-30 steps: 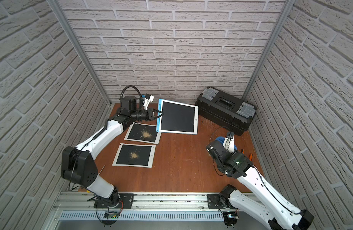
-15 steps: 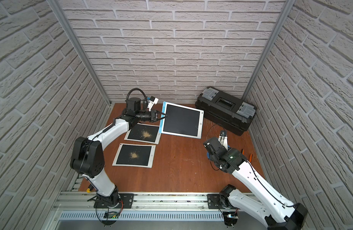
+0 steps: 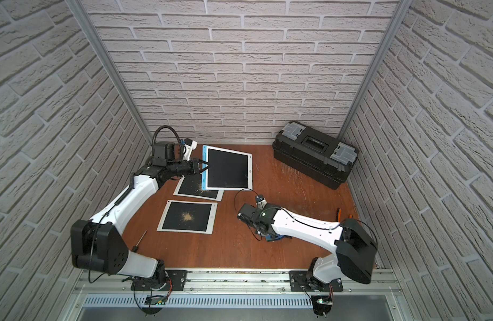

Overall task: Wipe the drawing tablet
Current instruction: Adjust the cleaning item at the center of the board, then wipe the dirt from the drawing tablet.

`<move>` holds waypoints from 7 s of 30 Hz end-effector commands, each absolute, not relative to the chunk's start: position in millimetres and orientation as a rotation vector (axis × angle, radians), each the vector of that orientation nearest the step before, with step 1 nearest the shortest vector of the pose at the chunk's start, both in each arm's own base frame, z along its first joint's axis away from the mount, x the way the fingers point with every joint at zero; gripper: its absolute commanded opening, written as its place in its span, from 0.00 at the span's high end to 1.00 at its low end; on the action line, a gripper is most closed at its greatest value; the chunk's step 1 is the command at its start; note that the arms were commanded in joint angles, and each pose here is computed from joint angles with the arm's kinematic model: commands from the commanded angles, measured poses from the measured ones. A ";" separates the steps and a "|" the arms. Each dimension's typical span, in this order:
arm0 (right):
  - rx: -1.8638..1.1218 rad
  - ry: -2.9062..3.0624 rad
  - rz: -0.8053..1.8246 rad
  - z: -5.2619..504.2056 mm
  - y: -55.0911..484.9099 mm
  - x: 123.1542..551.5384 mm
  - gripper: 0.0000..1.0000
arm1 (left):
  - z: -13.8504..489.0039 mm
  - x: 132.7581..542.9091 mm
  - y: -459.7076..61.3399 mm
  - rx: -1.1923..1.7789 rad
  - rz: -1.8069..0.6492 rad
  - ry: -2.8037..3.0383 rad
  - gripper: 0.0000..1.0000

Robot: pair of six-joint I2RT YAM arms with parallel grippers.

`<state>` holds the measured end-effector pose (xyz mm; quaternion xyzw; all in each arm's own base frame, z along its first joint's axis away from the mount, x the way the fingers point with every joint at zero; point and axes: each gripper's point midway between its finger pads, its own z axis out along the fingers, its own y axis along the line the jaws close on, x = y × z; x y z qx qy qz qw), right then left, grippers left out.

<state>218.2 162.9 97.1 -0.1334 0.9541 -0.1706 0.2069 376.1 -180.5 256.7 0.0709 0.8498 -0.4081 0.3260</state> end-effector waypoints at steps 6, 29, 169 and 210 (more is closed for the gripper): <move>-0.383 2.836 -0.096 58.9 237.8 215.3 0.46 | 286.5 375.3 -165.0 0.204 -1.047 2.132 1.00; 0.043 2.947 0.540 46.8 184.3 223.7 0.00 | 300.6 359.9 -169.9 0.250 -1.051 2.101 1.00; -0.189 2.681 0.541 168.0 195.0 286.9 0.97 | 179.0 271.5 -209.0 -0.139 -1.125 2.321 1.00; 0.114 2.779 0.211 75.7 197.9 370.5 0.97 | 181.5 271.2 -209.6 -0.107 -1.143 2.322 1.00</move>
